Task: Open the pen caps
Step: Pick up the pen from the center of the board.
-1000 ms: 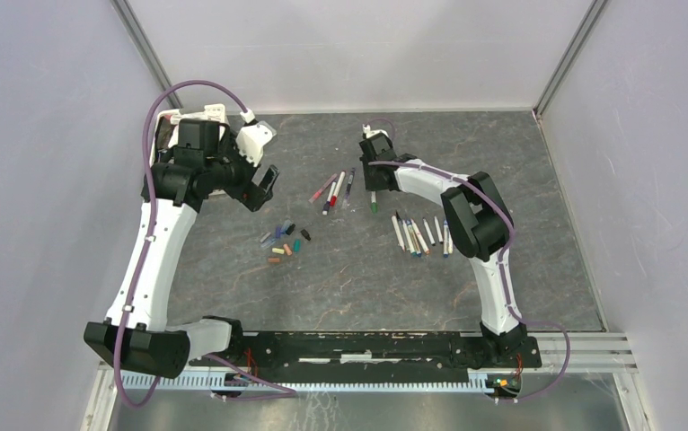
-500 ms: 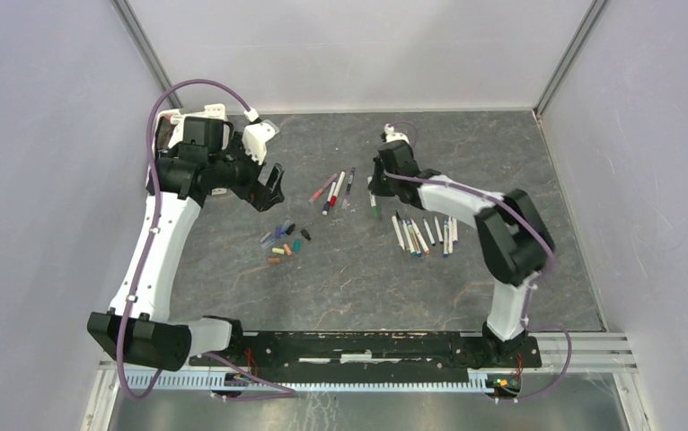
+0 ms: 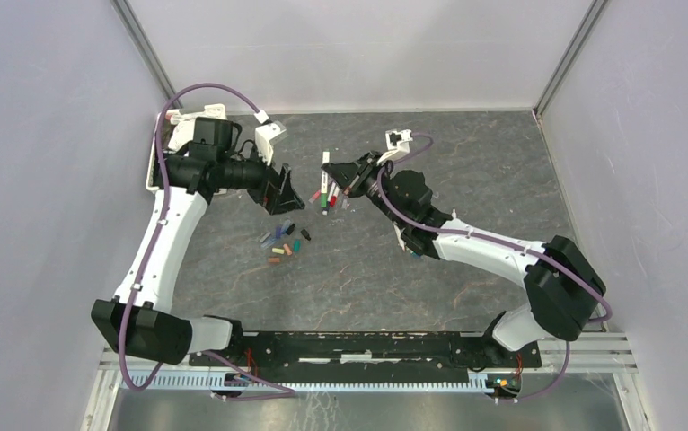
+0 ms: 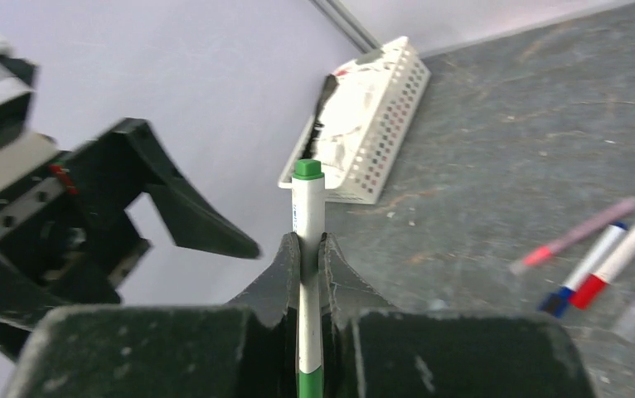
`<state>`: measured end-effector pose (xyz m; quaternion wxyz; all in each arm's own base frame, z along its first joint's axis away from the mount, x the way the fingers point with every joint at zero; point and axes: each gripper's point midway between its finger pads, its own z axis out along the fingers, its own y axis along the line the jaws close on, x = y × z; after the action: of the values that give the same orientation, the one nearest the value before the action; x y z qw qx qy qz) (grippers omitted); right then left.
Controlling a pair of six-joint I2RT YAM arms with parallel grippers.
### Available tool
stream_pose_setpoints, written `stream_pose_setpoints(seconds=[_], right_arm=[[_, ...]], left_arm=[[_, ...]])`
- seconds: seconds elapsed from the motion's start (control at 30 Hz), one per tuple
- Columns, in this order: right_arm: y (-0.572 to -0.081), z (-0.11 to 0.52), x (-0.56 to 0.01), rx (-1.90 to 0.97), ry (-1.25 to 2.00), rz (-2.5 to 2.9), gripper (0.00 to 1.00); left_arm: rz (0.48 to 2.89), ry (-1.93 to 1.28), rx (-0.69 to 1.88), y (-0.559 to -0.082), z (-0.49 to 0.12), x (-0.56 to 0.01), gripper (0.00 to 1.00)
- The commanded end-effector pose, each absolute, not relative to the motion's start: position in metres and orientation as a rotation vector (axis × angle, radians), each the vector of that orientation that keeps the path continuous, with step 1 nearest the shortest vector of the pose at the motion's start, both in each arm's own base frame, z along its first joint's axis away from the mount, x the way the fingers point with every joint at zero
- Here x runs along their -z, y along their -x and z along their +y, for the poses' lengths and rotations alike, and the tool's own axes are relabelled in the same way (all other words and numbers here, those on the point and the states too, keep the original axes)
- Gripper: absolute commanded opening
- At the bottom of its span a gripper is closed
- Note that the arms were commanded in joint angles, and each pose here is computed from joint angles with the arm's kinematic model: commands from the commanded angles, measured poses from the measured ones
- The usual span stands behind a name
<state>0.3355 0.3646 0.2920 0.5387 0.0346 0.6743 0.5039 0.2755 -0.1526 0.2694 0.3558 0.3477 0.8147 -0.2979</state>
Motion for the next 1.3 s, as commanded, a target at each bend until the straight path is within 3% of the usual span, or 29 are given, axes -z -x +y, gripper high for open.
stream_pose_setpoints(seconds=[0.0,0.33,0.4,0.6,0.67,0.77,0.87,0.97,1.07,1.2,1.27], right_arm=[[-0.318,0.364,-0.357,-1.319,-0.15,1.383,0.0],[-0.296,0.382,-0.371,-1.403,-0.177,1.308,0.0],[-0.293,0.382,-0.37,-1.397,-0.186,1.308,0.0],[-0.29,0.373,-0.361,-1.336,-0.203,1.317,0.0],[-0.288,0.372,-0.356,-1.321,-0.208,1.324,0.0],[-0.285,0.369,-0.35,-1.311,-0.214,1.328,0.0],[-0.283,0.363,-0.344,-1.289,-0.221,1.344,0.02],[-0.282,0.36,-0.338,-1.25,-0.189,1.387,0.17],[-0.283,0.362,-0.334,-1.219,-0.061,1.488,0.42],[-0.291,0.345,-0.325,-1.226,0.133,1.61,0.62],[-0.299,0.338,-0.32,-1.218,0.234,1.678,0.66]], left_arm=[[2.033,-0.931,1.002,-0.254,-0.182,-0.282,0.98],[2.001,-0.972,1.115,-0.241,-0.204,-0.278,0.88],[2.009,-0.972,1.111,-0.243,-0.204,-0.275,0.78],[2.013,-0.978,1.05,-0.248,-0.2,-0.273,0.35],[2.007,-0.98,1.043,-0.249,-0.2,-0.274,0.27],[2.002,-0.991,1.021,-0.249,-0.198,-0.274,0.04],[2.013,-1.022,0.965,-0.25,-0.192,-0.268,0.02],[2.018,-1.111,0.842,-0.252,-0.18,-0.255,0.02],[2.0,-1.252,0.675,-0.252,-0.16,-0.239,0.02],[1.938,-1.515,0.435,-0.24,-0.129,-0.214,0.02],[1.891,-1.668,0.314,-0.233,-0.113,-0.201,0.02]])
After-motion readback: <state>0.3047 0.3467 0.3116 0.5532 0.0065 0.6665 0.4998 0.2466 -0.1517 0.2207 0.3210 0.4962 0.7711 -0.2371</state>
